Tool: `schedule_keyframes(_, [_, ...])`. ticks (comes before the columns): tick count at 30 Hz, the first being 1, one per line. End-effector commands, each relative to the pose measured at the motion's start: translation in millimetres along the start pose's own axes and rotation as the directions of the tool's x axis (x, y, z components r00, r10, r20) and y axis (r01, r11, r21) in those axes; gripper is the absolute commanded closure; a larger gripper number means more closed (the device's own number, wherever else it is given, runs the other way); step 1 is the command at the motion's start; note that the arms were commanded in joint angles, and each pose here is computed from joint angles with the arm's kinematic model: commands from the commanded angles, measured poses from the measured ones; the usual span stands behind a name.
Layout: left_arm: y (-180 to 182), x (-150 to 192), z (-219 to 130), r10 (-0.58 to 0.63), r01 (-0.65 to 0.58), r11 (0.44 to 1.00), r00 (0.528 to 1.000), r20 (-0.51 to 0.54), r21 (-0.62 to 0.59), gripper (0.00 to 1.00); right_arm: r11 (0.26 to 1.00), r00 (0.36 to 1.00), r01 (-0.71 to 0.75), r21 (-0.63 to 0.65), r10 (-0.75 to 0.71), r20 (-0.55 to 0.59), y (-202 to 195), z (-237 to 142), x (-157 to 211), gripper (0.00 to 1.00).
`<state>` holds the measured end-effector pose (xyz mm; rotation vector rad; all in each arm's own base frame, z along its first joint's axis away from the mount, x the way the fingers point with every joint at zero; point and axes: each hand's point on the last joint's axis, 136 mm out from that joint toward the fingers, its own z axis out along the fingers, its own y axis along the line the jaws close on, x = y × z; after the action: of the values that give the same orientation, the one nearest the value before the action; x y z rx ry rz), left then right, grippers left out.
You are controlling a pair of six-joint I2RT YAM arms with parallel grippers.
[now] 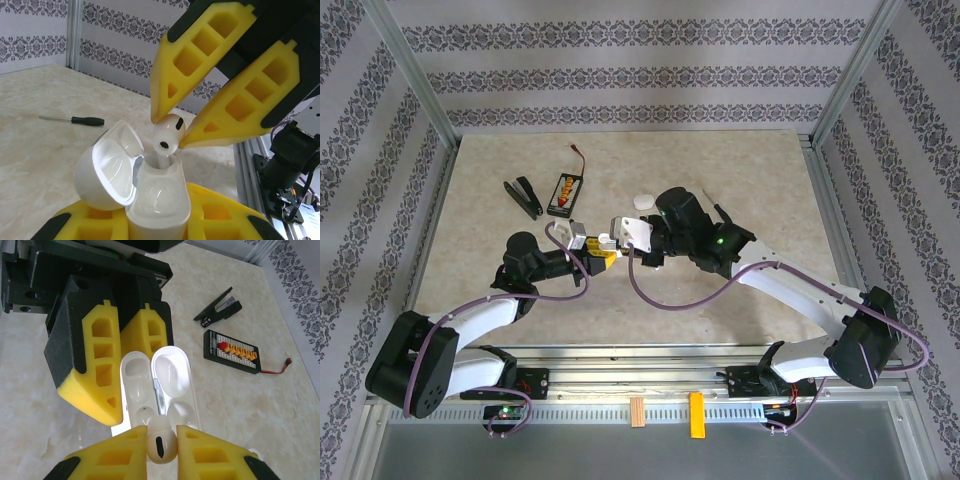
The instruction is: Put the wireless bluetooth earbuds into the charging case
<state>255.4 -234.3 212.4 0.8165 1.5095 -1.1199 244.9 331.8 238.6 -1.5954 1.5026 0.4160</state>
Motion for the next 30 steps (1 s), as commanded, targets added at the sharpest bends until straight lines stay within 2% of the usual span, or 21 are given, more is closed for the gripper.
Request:
schedule_keyframes(1, [-4, -24, 2, 0.049, -0.051, 0.998, 0.997, 0.060, 0.026, 0.97, 0.997, 0.999, 0.026, -0.071, -0.025, 0.025, 16, 0, -6, 0.81])
schedule_keyframes(8, [-5, -26, 2, 0.049, -0.052, 0.998, 0.997, 0.065, 0.034, 0.97, 0.997, 1.000, 0.018, -0.081, -0.018, 0.000, 16, 3, -2, 0.81])
schedule_keyframes(11, [-6, -25, 2, 0.044, -0.046, 0.998, 0.997, 0.065, 0.037, 0.97, 0.996, 1.000, 0.019, -0.088, -0.018, 0.007, 17, 2, -4, 0.78])
schedule_keyframes(13, [-5, -24, 2, 0.042, -0.045, 0.998, 0.997, 0.064, 0.035, 0.97, 0.997, 1.000, 0.020, -0.080, -0.019, 0.010, 15, 1, -6, 0.72])
schedule_keyframes(18, [-4, -21, 2, 0.046, -0.047, 0.998, 0.997, 0.058, 0.029, 0.97, 0.998, 0.998, 0.006, -0.062, -0.002, 0.069, 11, -13, -16, 0.50])
schedule_keyframes(21, [-3, -20, 2, 0.055, -0.057, 0.998, 0.997, 0.059, 0.028, 0.97, 0.999, 0.991, -0.025, -0.047, 0.031, 0.128, 6, -25, -25, 0.45])
schedule_keyframes(25, [0, -18, 1, 0.093, -0.094, 0.996, 0.994, 0.065, 0.001, 0.97, 0.993, 0.974, -0.115, -0.029, 0.118, 0.195, -4, -40, -28, 0.36])
schedule_keyframes(30, [10, -16, -2, 0.140, -0.134, 0.988, 0.987, 0.074, -0.071, 0.97, 0.936, 0.913, -0.350, 0.036, 0.332, 0.238, -33, -56, -13, 0.31])
